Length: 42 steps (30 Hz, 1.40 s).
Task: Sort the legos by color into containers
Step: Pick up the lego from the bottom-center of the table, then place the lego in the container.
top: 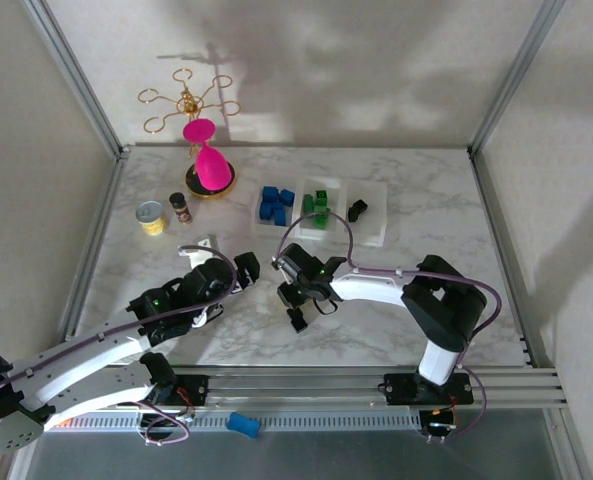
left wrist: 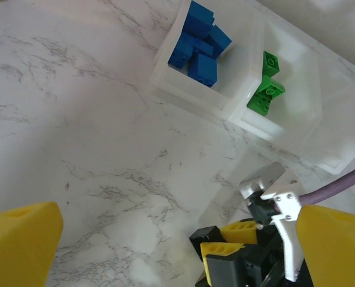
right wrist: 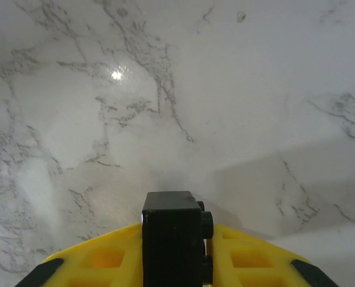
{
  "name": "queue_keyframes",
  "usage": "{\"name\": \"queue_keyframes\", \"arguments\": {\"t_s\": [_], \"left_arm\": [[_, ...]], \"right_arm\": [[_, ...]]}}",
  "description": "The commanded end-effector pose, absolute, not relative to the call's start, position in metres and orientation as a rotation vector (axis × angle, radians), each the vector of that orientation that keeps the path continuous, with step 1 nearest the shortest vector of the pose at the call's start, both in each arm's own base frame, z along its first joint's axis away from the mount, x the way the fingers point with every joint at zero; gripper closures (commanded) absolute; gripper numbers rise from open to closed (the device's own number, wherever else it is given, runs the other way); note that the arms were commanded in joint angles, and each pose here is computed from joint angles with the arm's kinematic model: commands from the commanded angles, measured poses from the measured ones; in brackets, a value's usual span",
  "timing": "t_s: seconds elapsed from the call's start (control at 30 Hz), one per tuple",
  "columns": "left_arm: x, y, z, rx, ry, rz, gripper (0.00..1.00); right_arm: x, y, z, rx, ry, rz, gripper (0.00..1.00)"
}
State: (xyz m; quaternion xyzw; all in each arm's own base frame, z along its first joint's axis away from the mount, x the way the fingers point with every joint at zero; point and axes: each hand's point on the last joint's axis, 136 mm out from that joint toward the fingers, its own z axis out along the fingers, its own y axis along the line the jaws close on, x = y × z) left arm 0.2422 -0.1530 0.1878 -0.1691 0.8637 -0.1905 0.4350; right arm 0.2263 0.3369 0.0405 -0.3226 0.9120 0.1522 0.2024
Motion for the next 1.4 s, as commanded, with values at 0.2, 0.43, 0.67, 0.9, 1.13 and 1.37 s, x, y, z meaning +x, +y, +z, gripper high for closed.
{"name": "queue_keyframes", "arguments": {"t_s": [0.2, 0.43, 0.67, 0.9, 1.13, 1.37], "left_arm": [[0.254, -0.173, 0.211, -0.374, 2.128, -0.536, 0.00], [0.269, -0.211, 0.219, -0.288, 2.139, -0.601, 0.00], [0.283, -0.241, 0.216, -0.223, 2.164, -0.618, 0.00], [0.294, -0.259, 0.216, -0.199, 2.164, -0.638, 0.00], [0.296, -0.263, 0.213, -0.193, 2.168, -0.632, 0.00], [0.295, -0.256, 0.216, -0.206, 2.156, -0.619, 0.00]], "right_arm": [[0.276, 0.298, 0.127, -0.557, 2.480, 0.557, 0.75], [0.345, 0.206, 0.153, -0.204, 2.453, 0.371, 0.75], [0.410, 0.142, 0.140, 0.037, 2.437, 0.165, 0.75], [0.456, 0.134, 0.114, 0.085, 2.439, 0.103, 0.72], [0.474, 0.140, 0.110, 0.071, 2.433, 0.101, 0.57], [0.456, 0.154, 0.141, 0.026, 2.395, 0.174, 0.52]]}}
